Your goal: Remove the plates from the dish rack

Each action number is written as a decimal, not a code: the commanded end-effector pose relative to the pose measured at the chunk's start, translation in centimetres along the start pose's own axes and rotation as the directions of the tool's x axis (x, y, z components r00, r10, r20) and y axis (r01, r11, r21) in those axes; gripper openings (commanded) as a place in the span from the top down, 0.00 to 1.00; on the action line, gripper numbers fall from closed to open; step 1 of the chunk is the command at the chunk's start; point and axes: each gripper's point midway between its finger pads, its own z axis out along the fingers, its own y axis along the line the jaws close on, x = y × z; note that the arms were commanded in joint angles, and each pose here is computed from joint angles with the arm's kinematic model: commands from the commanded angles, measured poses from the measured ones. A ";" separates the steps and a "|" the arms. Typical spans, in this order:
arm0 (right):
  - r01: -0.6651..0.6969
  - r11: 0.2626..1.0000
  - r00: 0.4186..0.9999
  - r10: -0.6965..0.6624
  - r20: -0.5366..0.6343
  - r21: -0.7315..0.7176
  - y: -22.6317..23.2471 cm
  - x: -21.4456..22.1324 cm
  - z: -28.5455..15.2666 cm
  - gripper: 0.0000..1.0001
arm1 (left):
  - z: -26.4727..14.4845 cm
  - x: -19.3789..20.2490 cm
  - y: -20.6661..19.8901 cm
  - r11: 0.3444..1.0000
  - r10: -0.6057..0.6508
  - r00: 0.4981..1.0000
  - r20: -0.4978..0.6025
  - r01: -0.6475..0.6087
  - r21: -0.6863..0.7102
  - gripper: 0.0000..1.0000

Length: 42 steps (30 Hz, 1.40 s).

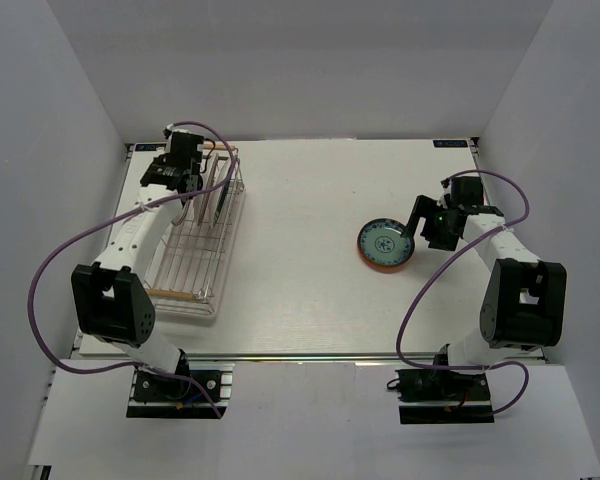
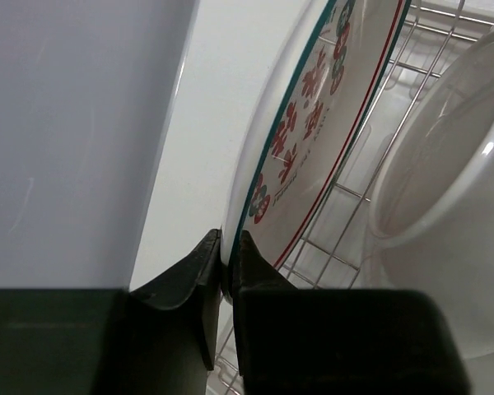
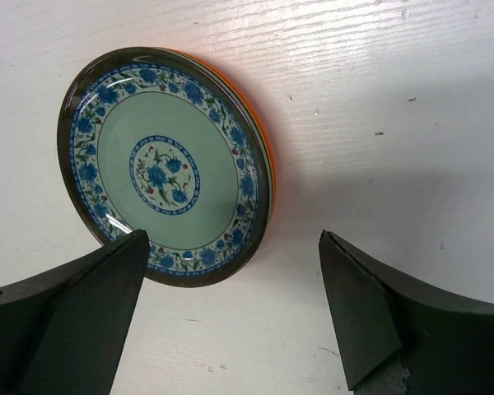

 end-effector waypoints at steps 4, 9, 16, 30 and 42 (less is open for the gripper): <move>0.029 0.999 0.999 -0.028 0.045 -0.024 0.9 -1.6 -1.3 0.11 | -5.4 -5.0 3.9 0.993 -0.115 0.974 0.197 0.115 0.014 1.00; 0.032 0.999 0.997 -0.030 0.065 -0.032 1.2 -2.1 -1.9 0.11 | -7.4 -6.5 5.5 0.992 -0.128 0.957 0.260 0.126 0.025 1.00; 0.053 0.997 0.992 -0.045 0.117 -0.060 2.3 -3.2 -3.5 0.11 | -11.0 -8.9 10.1 0.972 -0.201 0.928 0.314 0.230 -0.057 1.00; 0.314 0.877 0.891 -0.141 0.431 -0.363 10.7 -6.1 -12.7 0.11 | -28.7 -15.5 1.1 0.517 -0.569 0.709 0.416 -0.085 0.852 1.00; 0.516 0.542 0.828 -0.117 0.548 -0.663 18.8 -4.0 -20.4 0.11 | -27.4 -9.9 -11.9 0.003 -0.455 0.882 0.124 -0.138 0.990 1.00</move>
